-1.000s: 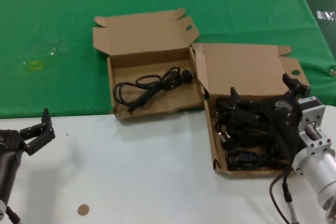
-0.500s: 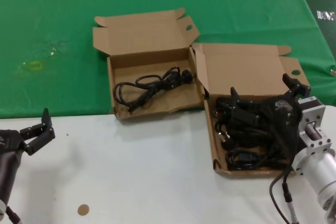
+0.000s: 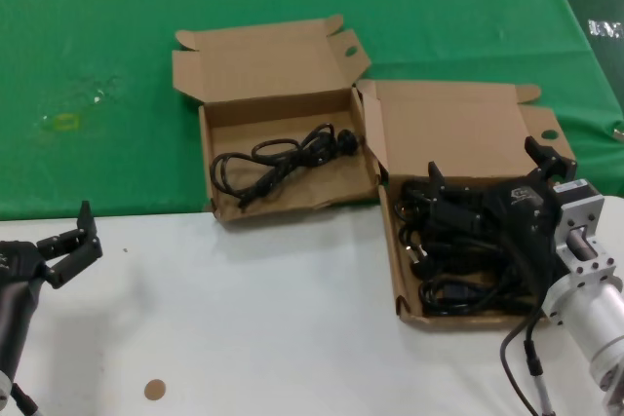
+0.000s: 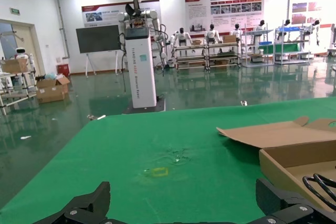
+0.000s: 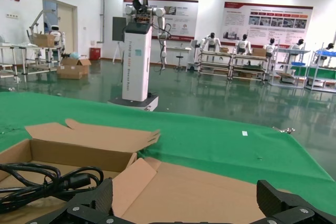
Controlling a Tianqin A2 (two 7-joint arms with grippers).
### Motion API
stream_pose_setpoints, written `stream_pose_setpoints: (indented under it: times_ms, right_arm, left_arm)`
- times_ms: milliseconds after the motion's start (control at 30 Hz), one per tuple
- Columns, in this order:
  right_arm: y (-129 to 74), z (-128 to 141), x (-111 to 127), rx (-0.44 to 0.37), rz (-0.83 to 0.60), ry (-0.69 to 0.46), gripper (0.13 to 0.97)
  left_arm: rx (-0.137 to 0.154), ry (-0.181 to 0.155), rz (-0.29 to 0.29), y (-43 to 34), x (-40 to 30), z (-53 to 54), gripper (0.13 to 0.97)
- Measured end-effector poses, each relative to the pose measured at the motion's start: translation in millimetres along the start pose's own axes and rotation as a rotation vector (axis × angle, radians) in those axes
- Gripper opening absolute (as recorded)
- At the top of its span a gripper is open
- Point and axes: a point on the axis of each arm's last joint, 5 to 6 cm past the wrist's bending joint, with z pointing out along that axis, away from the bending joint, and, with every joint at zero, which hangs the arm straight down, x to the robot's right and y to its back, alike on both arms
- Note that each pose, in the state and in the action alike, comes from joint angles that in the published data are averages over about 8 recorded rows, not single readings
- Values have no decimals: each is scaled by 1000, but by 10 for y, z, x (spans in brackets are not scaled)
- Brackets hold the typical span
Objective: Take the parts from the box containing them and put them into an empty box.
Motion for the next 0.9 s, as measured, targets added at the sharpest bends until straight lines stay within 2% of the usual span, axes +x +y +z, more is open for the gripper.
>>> stream_pose_setpoints:
  times_ms: [900]
  right_arm:
    - [0, 0, 0, 0, 0, 0, 966]
  left_arm:
    - [0, 0, 0, 0, 0, 0, 966]
